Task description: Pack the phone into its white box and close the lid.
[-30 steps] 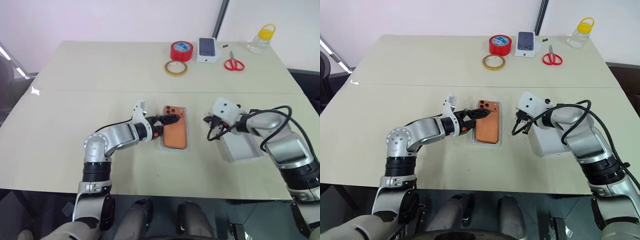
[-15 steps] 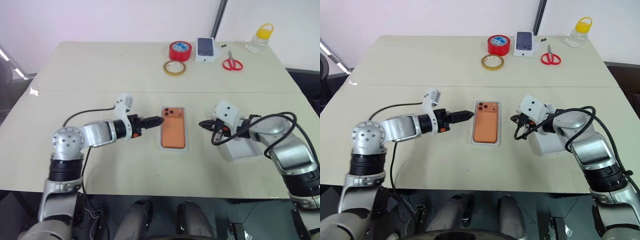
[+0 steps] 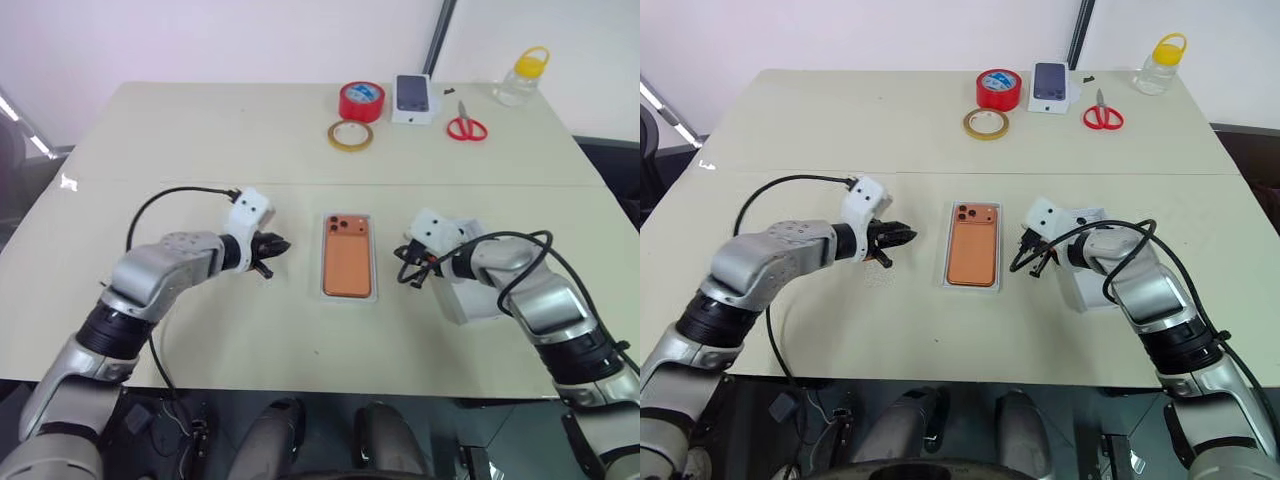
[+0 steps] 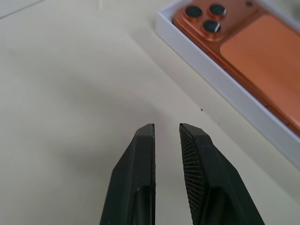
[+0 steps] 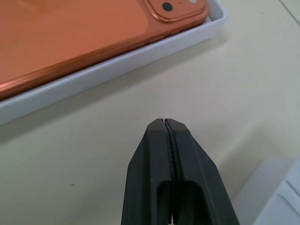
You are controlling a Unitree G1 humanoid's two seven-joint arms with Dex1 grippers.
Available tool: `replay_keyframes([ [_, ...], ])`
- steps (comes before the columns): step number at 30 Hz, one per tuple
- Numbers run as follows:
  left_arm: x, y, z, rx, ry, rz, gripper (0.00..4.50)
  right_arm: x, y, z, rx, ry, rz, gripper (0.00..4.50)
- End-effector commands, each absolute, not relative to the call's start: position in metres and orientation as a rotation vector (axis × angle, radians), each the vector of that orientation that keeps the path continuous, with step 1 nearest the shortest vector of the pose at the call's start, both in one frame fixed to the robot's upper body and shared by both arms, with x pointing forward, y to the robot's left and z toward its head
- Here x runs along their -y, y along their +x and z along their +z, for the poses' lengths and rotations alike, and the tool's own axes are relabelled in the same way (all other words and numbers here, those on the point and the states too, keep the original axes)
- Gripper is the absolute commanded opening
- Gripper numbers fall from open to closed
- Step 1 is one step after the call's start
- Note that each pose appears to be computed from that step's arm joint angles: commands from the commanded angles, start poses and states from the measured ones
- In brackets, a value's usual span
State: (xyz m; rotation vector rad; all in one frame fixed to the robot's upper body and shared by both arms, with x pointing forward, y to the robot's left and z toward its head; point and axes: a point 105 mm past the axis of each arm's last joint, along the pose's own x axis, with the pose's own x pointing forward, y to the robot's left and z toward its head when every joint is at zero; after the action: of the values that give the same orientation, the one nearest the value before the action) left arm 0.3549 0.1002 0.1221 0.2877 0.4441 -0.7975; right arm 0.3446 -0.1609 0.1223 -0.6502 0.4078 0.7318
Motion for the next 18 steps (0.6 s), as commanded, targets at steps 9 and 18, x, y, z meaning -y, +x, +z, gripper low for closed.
replay_keyframes([
  [9, -0.044, 0.349, 0.11, -0.439, 0.501, -1.077, 1.14, 0.121, 0.336, 0.126, -0.372, -0.757, 0.805, 0.0],
  [18, 0.016, 0.322, 0.115, -0.377, 0.536, -1.302, 1.14, 0.13, 0.32, 0.131, -0.397, -0.768, 0.813, 0.0],
])
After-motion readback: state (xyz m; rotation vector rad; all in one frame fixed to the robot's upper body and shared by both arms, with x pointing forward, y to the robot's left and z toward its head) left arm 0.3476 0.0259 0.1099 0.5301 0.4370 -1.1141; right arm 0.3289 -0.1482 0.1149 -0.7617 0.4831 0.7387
